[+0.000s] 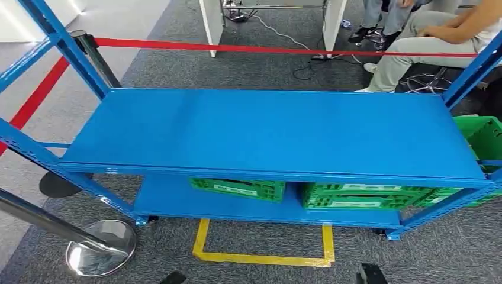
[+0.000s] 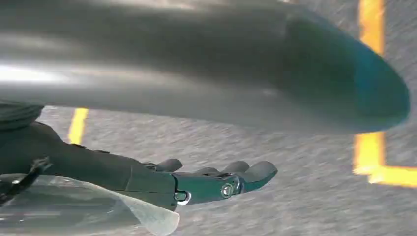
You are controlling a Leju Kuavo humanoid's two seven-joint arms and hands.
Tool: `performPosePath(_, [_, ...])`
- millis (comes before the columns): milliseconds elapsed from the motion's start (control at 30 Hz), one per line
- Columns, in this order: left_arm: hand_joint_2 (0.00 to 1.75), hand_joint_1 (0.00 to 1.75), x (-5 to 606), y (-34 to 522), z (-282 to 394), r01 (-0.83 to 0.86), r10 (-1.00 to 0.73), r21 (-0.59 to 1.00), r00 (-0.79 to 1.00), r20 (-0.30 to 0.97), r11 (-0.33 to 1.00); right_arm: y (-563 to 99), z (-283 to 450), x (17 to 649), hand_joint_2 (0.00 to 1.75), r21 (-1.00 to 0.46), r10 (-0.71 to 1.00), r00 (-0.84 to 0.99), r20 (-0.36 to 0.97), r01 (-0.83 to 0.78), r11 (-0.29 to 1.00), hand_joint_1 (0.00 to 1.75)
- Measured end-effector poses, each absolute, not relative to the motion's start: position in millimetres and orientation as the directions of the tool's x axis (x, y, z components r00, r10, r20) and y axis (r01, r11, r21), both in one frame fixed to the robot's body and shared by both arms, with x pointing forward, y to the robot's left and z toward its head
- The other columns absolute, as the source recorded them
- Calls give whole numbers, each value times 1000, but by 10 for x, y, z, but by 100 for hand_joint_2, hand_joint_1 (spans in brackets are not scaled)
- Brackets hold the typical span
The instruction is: Take the parts from the cabinet and place them on the table.
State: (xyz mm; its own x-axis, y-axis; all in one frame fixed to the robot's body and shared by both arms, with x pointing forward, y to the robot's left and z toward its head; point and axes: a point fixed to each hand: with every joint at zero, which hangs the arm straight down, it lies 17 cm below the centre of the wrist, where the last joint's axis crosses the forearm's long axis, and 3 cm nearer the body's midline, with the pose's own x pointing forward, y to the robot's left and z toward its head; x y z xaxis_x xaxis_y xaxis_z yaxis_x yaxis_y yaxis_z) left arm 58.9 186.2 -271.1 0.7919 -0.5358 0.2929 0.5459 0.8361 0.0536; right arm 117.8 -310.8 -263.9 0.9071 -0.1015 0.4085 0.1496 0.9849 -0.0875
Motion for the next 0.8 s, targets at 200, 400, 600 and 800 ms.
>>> performPosePath(200, [0, 0, 43, 2121, -2787, 376, -369, -2, 910, 189, 927, -2985, -2563, 1454, 0, -59, -78, 895, 438, 115, 992, 0])
performPosePath(400, [0, 0, 137, 2303, -2788, 167, -161, -16, 969, 187, 986, -2803, -2678, 938, 0, -27, -57, 939, 339, 70, 997, 0])
performPosePath(600, [0, 0, 255, 2450, -2781, 50, -46, -17, 978, 202, 999, -2703, -2727, 623, 0, -7, -45, 959, 280, 49, 999, 0])
performPosePath(800, [175, 0, 356, 2450, -2771, 52, -47, -15, 974, 220, 999, -2699, -2732, 596, 175, -7, -41, 961, 274, 45, 999, 0])
